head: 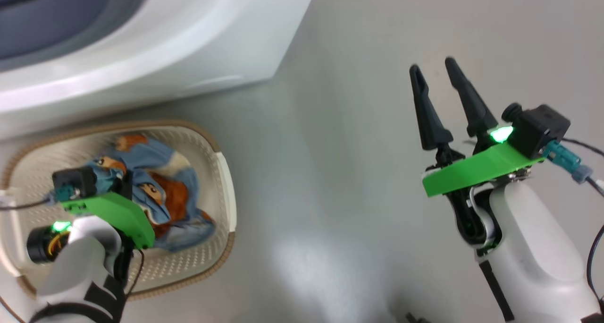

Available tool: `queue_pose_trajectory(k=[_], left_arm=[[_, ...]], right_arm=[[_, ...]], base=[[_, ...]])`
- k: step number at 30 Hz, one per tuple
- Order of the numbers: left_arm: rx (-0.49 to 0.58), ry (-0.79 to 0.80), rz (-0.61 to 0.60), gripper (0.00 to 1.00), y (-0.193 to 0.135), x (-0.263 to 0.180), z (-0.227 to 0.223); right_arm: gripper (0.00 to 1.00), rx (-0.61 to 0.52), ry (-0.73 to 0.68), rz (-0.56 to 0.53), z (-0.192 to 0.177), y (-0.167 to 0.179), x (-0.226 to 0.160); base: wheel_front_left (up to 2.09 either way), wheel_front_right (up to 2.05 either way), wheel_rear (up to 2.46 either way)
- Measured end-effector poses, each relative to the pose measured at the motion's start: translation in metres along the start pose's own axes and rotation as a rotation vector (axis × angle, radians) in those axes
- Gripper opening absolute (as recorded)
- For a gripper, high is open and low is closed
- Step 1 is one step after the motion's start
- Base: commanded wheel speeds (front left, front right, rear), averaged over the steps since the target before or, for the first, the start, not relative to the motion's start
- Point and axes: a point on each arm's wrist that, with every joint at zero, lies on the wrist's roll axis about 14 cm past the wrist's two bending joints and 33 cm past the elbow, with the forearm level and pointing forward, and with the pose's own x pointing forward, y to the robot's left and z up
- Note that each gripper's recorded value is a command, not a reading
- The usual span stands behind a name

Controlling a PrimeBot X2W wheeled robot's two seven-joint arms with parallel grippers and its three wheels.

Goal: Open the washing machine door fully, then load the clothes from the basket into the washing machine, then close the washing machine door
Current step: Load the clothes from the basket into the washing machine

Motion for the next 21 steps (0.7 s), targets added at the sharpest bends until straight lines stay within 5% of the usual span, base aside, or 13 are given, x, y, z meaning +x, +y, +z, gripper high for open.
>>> queue_pose_trajectory(k=[21], left_arm=[[-0.02,-0.414,-0.076,0.0,-0.032,-0.116,0.09]], right_arm=[[1.0,0.014,-0.116,0.063,0.06,0.033,-0.058]], base=[[0.0,0.0,0.0]])
